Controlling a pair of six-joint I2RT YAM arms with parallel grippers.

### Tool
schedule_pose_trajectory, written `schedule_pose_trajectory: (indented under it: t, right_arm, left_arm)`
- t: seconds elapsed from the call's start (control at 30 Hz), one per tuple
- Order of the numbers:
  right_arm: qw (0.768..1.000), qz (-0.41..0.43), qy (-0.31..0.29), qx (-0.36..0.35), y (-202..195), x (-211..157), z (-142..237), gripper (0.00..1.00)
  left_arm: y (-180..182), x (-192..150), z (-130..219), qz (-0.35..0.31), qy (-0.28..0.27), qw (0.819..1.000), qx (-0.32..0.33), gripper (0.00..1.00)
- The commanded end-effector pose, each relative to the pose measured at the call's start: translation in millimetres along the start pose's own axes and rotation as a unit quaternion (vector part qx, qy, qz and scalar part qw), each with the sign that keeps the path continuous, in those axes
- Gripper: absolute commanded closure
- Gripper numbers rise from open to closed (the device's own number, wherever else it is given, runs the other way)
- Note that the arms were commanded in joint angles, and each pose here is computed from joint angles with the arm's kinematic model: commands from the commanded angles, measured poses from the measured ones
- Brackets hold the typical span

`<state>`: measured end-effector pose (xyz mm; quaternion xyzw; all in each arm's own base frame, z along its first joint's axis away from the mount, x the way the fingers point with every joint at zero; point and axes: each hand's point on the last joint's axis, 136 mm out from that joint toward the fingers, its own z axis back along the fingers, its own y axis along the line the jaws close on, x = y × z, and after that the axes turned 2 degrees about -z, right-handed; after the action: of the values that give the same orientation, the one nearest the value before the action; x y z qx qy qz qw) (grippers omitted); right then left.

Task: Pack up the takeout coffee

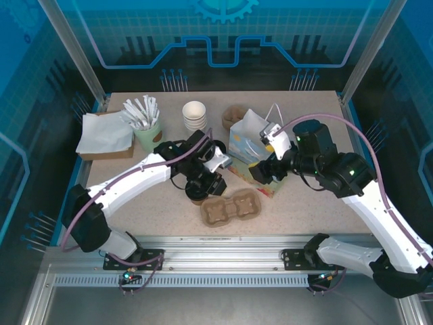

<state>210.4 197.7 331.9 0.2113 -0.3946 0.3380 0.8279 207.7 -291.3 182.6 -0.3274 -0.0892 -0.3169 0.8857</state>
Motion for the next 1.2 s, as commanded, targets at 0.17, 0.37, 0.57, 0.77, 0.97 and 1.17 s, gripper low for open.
schedule_pose_trajectory:
  t: [0.17, 0.37, 0.57, 0.77, 0.97, 1.17]
  right_arm:
    - [0.994, 0.052, 0.048, 0.082, 61.4, -60.8, -42.5, 0.23]
    - [0.973, 0.152, 0.14, 0.103, 83.8, -108.4, -122.5, 0.25]
    - [0.959, 0.099, 0.228, 0.136, 66.6, -134.6, -165.0, 0.26]
    - [0.942, 0.015, 0.306, 0.138, 58.5, -170.8, -168.0, 0.2]
    - [0.926, -0.025, 0.359, 0.113, 44.8, -205.3, -169.2, 0.15]
    - [0.919, -0.028, 0.382, 0.094, 43.3, -216.8, -163.9, 0.14]
  left_arm:
    - [16.0, 48.6, 88.9, 0.055, -0.178, 0.982, 0.033, 0.68]
    - [49.2, 39.7, 140.4, 0.096, -0.259, 0.957, 0.086, 0.58]
    - [65.1, 27.1, 147.3, 0.112, -0.259, 0.954, 0.106, 0.54]
    - [65.2, 23.4, 145.1, 0.111, -0.259, 0.954, 0.104, 0.53]
    - [63.4, 23.6, 145.1, 0.108, -0.264, 0.953, 0.098, 0.53]
    - [61.4, 22.7, 147.2, 0.103, -0.27, 0.952, 0.098, 0.53]
